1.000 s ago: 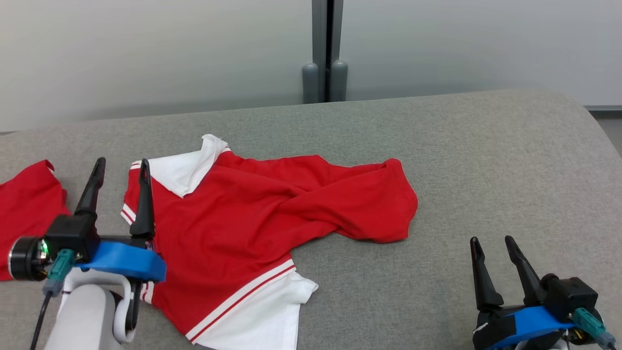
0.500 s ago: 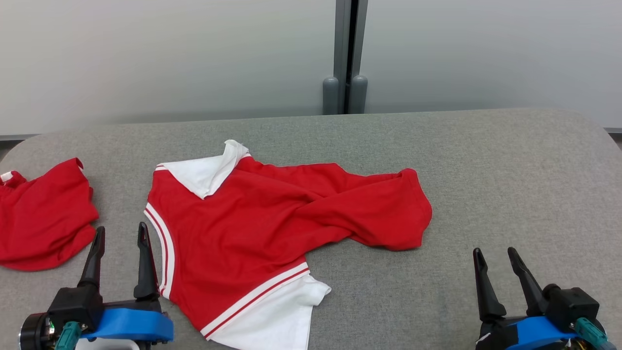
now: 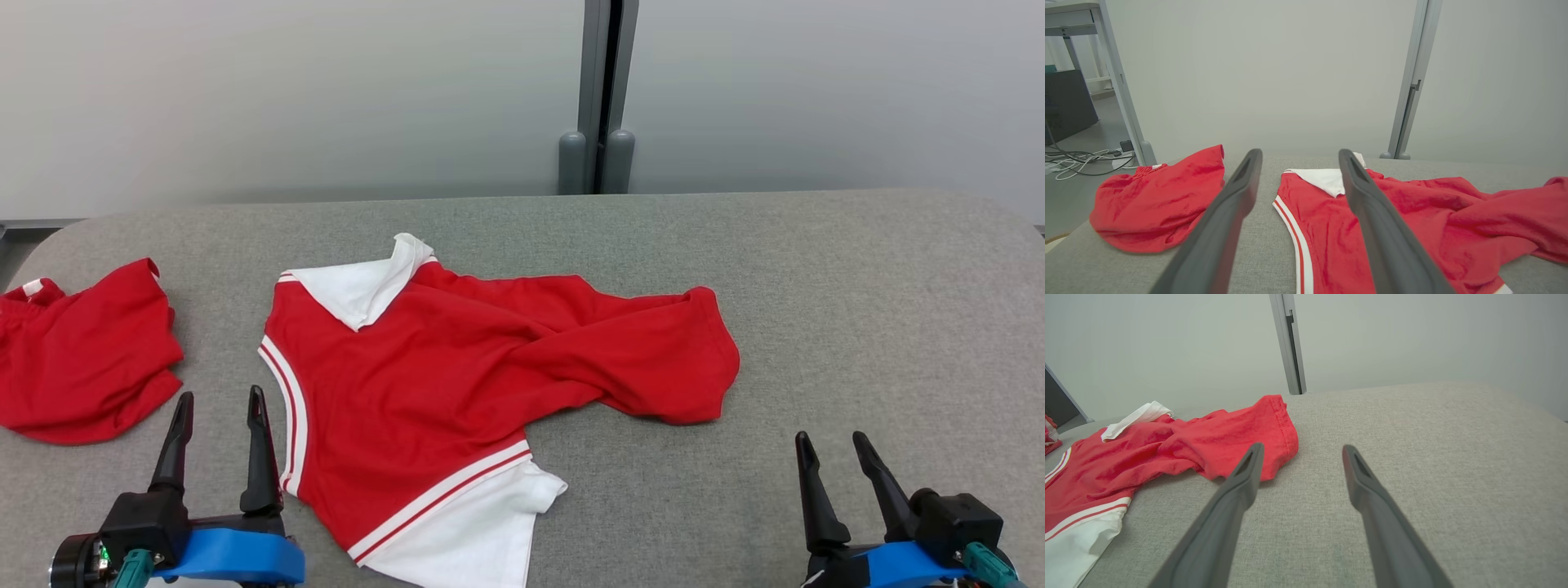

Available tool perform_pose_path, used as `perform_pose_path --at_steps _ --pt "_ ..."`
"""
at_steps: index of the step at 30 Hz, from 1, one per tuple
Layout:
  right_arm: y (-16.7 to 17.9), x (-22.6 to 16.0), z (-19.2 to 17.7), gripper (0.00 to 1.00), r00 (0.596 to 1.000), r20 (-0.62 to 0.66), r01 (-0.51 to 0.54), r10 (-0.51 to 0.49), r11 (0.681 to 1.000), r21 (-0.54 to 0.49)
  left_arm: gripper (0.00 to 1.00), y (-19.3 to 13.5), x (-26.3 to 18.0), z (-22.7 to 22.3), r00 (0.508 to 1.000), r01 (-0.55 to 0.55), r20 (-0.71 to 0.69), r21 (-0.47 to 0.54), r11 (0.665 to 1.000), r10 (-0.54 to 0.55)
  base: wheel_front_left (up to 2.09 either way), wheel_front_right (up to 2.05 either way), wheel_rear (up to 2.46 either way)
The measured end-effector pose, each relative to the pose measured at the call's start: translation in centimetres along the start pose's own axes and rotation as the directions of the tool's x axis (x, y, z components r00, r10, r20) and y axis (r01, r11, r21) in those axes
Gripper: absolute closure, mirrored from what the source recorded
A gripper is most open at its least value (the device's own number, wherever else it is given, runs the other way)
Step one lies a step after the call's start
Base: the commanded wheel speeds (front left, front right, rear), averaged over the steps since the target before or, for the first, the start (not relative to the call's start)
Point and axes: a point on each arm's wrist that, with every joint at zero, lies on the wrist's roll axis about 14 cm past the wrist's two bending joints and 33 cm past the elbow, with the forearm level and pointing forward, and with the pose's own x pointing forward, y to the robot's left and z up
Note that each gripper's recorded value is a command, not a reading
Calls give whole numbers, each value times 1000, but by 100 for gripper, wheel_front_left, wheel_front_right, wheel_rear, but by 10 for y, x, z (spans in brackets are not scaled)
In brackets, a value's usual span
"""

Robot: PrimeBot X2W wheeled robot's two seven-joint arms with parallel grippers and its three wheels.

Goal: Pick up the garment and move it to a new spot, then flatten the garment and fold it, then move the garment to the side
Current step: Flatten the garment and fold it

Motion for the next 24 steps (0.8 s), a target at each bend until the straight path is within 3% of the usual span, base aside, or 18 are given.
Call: perform_pose_path --at_steps 6,17,24 --pt "6 7 -4 0 1000 -18 -22 22 1000 -17 0 0 0 0 1000 3 2 0 1000 -3 0 0 0" --pt "26 83 36 0 991 46 -122 127 986 -113 0 -3 6 -6 1000 2 -17 -17 1000 -3 0 0 0" --pt "23 107 -8 0 984 -127 -140 124 983 -121 0 -1 9 -13 999 -5 -37 -22 1000 5 0 0 0"
